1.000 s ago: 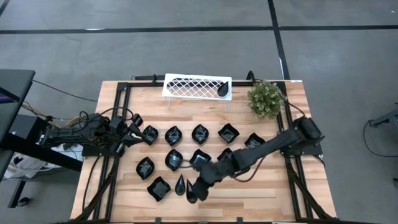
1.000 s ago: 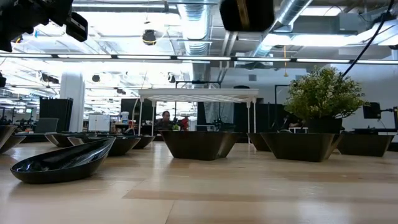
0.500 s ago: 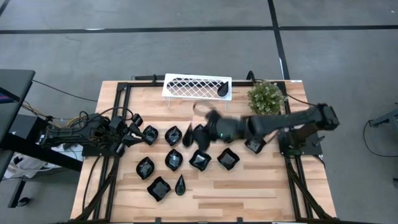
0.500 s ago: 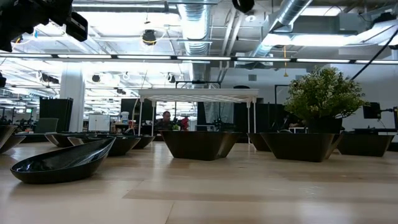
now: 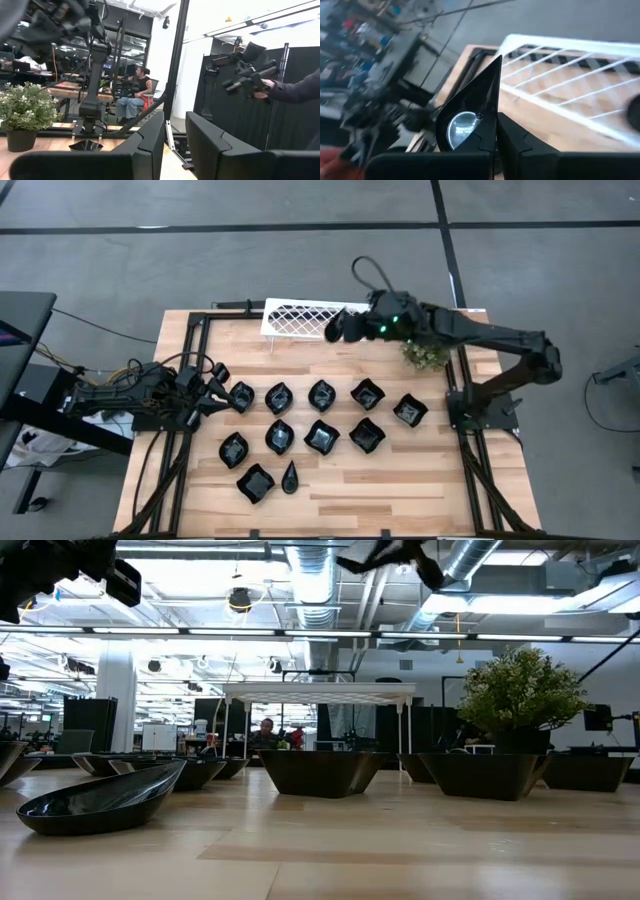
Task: Pick & Place Mini shaped plates
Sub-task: Stack the black drop shaped plate on top of the black drop shaped plate on the shelf
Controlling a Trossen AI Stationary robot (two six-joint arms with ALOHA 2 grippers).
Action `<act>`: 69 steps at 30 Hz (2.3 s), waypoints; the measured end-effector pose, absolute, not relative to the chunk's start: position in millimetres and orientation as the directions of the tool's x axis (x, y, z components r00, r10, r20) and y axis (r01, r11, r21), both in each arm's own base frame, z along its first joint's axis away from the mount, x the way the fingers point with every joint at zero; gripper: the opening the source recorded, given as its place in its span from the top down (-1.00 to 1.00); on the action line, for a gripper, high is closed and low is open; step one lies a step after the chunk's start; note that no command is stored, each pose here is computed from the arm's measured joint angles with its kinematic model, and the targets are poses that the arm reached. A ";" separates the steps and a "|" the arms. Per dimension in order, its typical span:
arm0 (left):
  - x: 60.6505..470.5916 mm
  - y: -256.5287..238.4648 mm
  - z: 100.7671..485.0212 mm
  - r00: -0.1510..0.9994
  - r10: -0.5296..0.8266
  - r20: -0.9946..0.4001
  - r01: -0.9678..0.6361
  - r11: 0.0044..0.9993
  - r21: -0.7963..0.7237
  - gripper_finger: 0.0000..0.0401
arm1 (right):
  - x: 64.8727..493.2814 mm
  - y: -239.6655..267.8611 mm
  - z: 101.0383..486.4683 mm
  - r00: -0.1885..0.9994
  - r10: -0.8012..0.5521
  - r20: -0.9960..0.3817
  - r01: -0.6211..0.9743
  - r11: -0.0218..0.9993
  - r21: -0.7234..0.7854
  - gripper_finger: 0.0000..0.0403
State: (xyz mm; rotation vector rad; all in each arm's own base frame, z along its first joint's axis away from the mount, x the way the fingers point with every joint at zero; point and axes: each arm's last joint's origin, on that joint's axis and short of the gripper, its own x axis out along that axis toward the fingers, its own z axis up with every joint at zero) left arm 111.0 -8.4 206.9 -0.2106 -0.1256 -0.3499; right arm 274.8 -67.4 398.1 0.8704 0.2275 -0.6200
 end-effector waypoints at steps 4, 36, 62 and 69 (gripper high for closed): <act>111.0 -8.4 206.9 0.932 -0.326 0.158 0.352 0.918 -0.183 0.59 | 260.1 -79.1 398.5 0.760 -0.448 -0.471 0.646 0.443 0.621 1.00; 110.6 -8.3 209.4 0.928 -0.325 0.182 0.356 0.919 -0.170 0.59 | 233.3 -163.7 350.5 0.556 -0.310 -0.771 0.821 0.061 0.568 1.00; 110.5 -8.3 209.5 0.928 -0.325 0.184 0.356 0.919 -0.171 0.59 | 257.2 -208.5 322.6 0.451 -0.153 -0.879 0.891 0.008 0.455 1.00; 110.5 -8.3 209.5 0.927 -0.326 0.184 0.356 0.919 -0.170 0.59 | 257.5 -211.7 317.4 0.424 -0.154 -0.893 0.903 -0.010 0.430 1.00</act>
